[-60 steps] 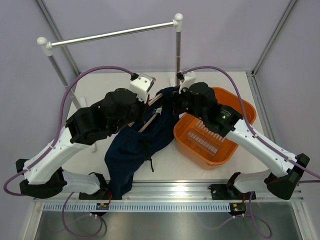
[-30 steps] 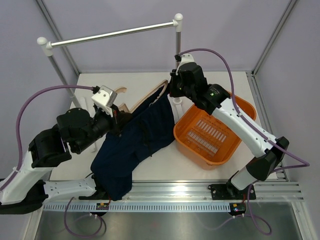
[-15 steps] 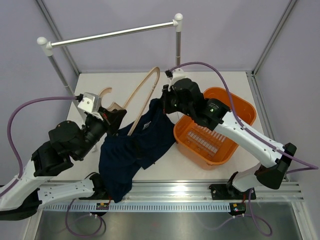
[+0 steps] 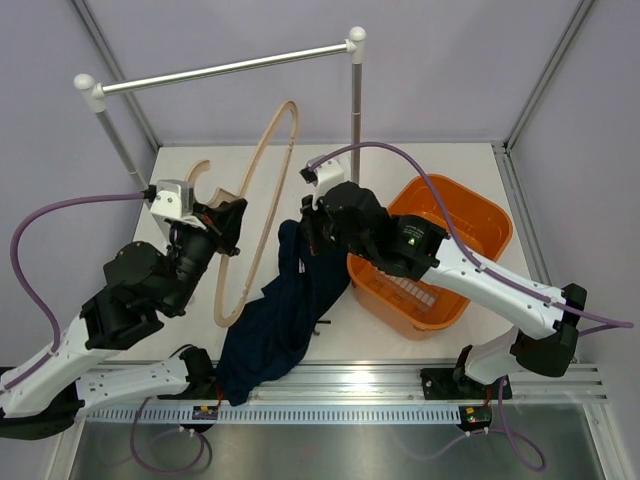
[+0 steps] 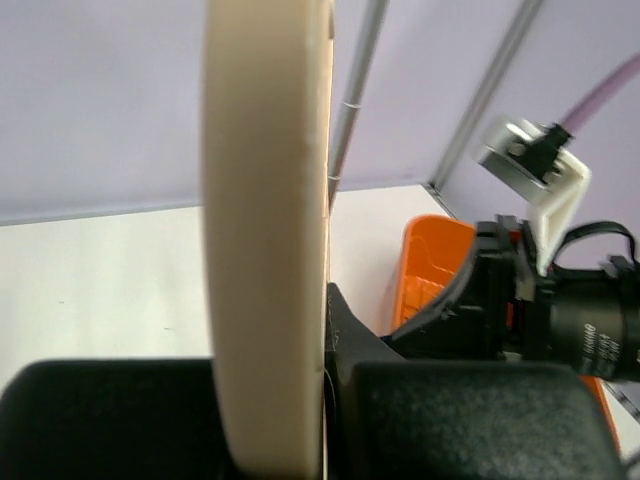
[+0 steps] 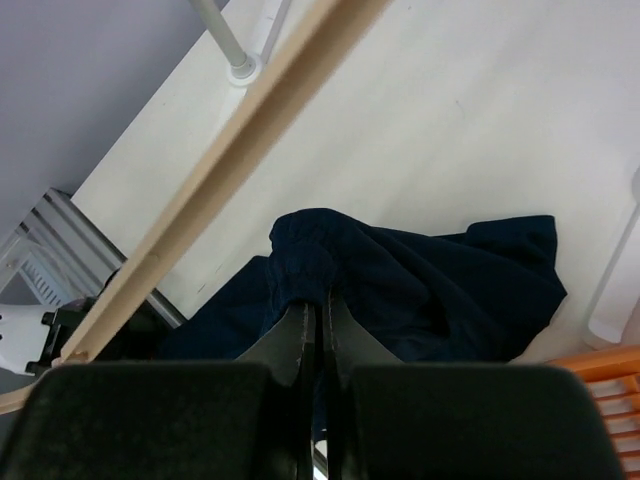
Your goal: Remove the shorts from the hanger
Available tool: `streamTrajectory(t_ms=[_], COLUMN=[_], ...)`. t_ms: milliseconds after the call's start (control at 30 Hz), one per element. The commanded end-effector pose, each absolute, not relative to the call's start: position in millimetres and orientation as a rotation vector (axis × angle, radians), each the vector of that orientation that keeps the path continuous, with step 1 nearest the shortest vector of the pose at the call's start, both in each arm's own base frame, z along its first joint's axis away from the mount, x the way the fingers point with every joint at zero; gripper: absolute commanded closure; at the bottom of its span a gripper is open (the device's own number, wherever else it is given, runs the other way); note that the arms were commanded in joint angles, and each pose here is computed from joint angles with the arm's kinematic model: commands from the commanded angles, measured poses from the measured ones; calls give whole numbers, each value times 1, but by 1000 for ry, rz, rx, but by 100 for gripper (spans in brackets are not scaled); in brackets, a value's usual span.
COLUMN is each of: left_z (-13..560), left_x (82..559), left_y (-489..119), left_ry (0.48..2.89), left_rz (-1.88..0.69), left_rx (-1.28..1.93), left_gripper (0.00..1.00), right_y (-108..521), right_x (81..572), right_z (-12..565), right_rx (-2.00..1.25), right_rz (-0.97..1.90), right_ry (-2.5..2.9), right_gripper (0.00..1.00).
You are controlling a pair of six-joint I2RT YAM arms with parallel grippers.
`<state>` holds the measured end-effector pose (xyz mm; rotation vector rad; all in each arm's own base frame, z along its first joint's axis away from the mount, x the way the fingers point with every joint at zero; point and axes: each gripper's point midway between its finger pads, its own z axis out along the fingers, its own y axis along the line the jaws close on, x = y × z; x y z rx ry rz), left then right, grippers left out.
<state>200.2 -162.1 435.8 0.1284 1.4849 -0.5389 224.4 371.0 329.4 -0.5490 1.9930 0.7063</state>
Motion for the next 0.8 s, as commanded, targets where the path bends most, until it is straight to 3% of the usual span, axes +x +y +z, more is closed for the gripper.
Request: streamTrajectory(t_ms=[0,233,367,500,600,767], left_z=[462,444,431,417,411,406], left_x=[209,205,203,201,200,198], left_y=[-123,-92,-86,-84,-84,-86], left_ry=[1423,1464,1491,1523,1537,1550], left_rz=[-440,-341,-312,-292,-290,-297], left_rx=[-71,-110,-106,-83,-72,-51], left_gripper=[100,100,100,100,100,100], right_y=[361,305,221,131,81,58], right_x=[235,243,235,219,207,202], right_z=[381,499,607,675,689,681], right_rx=[-492,-384,-179,31,144,197], right_rz=[675,570,480,363,294,247], right_ry=[1866,1614,1370,1159,1097,1070], right_gripper=[100,100,100,100,100,100])
